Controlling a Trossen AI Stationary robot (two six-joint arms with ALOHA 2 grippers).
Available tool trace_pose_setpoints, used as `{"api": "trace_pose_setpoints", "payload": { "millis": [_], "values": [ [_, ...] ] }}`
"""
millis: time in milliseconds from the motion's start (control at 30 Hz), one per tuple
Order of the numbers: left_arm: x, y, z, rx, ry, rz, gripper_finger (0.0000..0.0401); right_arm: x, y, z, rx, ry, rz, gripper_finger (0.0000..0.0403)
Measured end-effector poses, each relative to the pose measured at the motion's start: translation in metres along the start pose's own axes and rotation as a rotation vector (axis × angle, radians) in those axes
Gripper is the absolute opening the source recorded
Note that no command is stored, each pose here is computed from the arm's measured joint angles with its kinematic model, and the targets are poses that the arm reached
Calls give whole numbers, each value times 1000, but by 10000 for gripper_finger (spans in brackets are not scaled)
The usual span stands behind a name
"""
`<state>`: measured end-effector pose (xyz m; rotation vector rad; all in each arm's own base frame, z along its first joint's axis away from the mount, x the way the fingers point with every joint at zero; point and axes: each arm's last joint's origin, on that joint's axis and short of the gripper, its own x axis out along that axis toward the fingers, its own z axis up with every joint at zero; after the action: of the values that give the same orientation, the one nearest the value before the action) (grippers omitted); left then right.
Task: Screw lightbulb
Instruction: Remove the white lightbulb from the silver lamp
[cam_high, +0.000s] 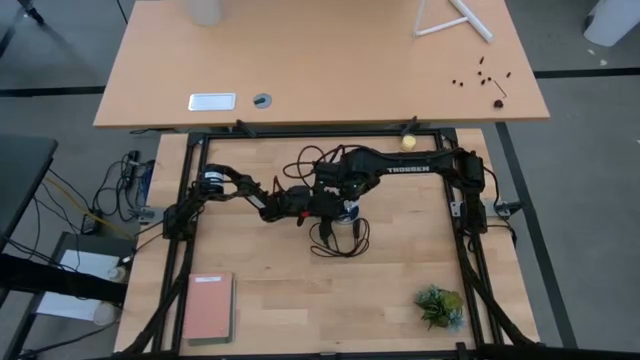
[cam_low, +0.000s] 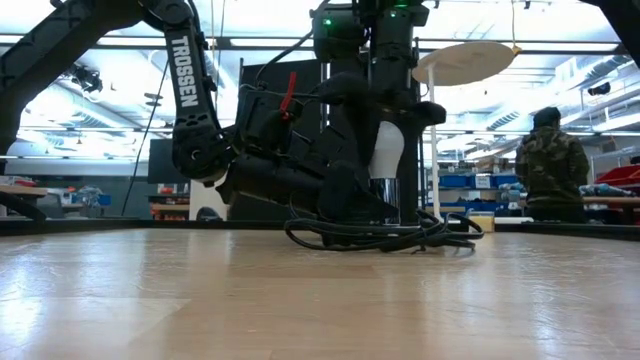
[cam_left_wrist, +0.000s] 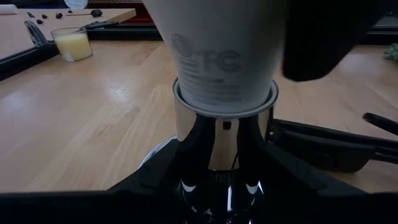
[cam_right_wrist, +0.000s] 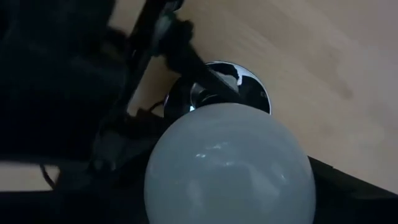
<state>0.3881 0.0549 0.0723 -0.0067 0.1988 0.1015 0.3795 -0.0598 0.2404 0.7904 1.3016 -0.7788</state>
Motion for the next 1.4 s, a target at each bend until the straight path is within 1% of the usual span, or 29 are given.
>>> {"api": "trace_pose_setpoints", "payload": {
  "millis": [67,267,467,633,700,767,833,967,1033,1100,1200,1333,1400],
  "values": [
    [0,0,0,1,0,-1,184,0,0,0,-102,0,0,274],
    [0,0,0,4,0,-2,184,0,0,0,-470,0,0,266],
    [0,0,0,9,0,-2,184,0,0,0,-883,0,0,273],
    [0,0,0,15,3,-3,184,0,-1,0,-1256,4,-8,271],
    [0,0,0,14,3,-3,184,0,-1,0,-1372,6,-17,272],
    [0,0,0,14,4,-4,184,0,-1,0,-1441,9,-22,273],
    [0,0,0,14,4,-6,184,0,-2,0,-1449,17,-29,275],
    [0,-1,-1,12,5,-18,184,0,-2,-3,-1369,33,-39,282],
    [0,-1,-1,8,7,-20,184,0,-2,-2,-1247,29,-44,291],
    [0,-1,-1,6,8,-20,184,0,-3,-2,-1075,26,-50,305],
    [0,-1,-1,7,12,-19,184,0,-3,-1,-862,25,-31,336],
    [0,-1,-2,7,17,-20,184,0,-3,-1,-656,57,34,387],
    [0,-1,-2,8,17,-19,184,0,-2,-2,-563,71,50,394]
  ]
}}
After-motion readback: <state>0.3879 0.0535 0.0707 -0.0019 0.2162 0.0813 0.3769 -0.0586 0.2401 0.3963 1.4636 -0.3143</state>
